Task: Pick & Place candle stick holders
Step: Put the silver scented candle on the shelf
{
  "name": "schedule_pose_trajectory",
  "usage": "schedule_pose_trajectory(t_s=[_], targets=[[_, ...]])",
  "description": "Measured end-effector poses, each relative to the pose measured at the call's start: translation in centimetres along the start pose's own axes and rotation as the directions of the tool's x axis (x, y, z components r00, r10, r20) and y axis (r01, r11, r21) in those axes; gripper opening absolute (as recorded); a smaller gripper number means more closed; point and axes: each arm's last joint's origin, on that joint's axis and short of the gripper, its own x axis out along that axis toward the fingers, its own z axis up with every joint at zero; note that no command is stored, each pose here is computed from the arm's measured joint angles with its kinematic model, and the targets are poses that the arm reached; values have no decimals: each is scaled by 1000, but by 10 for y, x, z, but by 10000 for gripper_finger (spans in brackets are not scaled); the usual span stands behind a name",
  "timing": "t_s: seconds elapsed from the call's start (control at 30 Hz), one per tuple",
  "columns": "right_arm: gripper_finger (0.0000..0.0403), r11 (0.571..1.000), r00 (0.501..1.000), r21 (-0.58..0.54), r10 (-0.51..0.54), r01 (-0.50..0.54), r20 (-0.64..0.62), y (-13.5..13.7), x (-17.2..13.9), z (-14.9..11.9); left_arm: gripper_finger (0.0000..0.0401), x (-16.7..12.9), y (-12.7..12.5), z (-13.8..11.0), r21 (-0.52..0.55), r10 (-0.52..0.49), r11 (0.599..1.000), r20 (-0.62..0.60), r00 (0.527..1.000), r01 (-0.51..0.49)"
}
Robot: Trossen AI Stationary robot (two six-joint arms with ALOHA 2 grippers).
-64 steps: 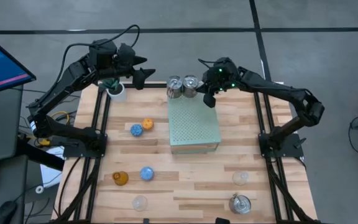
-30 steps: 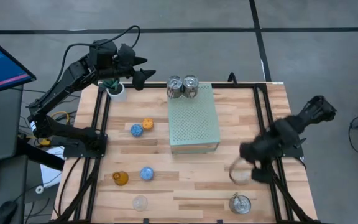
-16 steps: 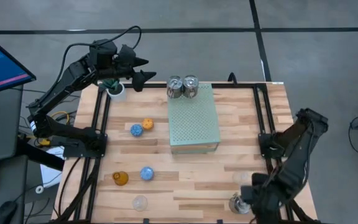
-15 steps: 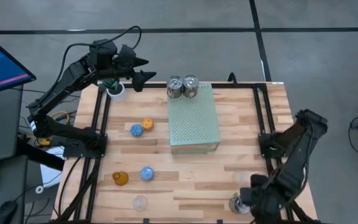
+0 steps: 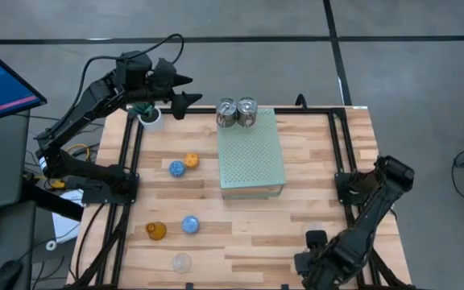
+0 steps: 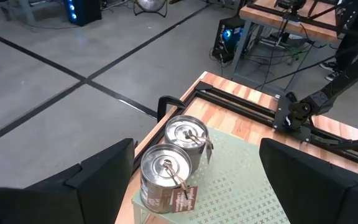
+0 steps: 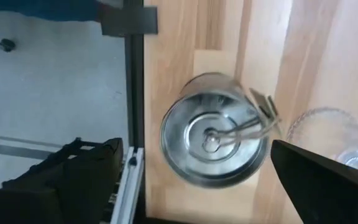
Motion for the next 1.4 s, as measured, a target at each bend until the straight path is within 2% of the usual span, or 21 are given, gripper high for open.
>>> schedule_pose_trajectory(t_s=[0.2,0.33,0.53,0.8,1.4], targets=[[399,1000,992,20,16,-19,129,2,-9,5,348,0,0,0,0,0,1000,0,1000,0],[400,994,982,108,10,-31,187,-4,-7,2,346,0,0,0,0,0,1000,1,1000,0],[400,973,975,223,8,-58,221,-25,-14,-18,346,0,0,0,0,0,1000,1,1000,0],[400,972,980,214,53,-95,193,-28,-12,-30,346,0,0,0,-2,0,1000,0,1000,0],[400,983,990,182,-15,-11,140,-13,28,-26,346,0,0,0,-7,0,1000,3,1000,0]])
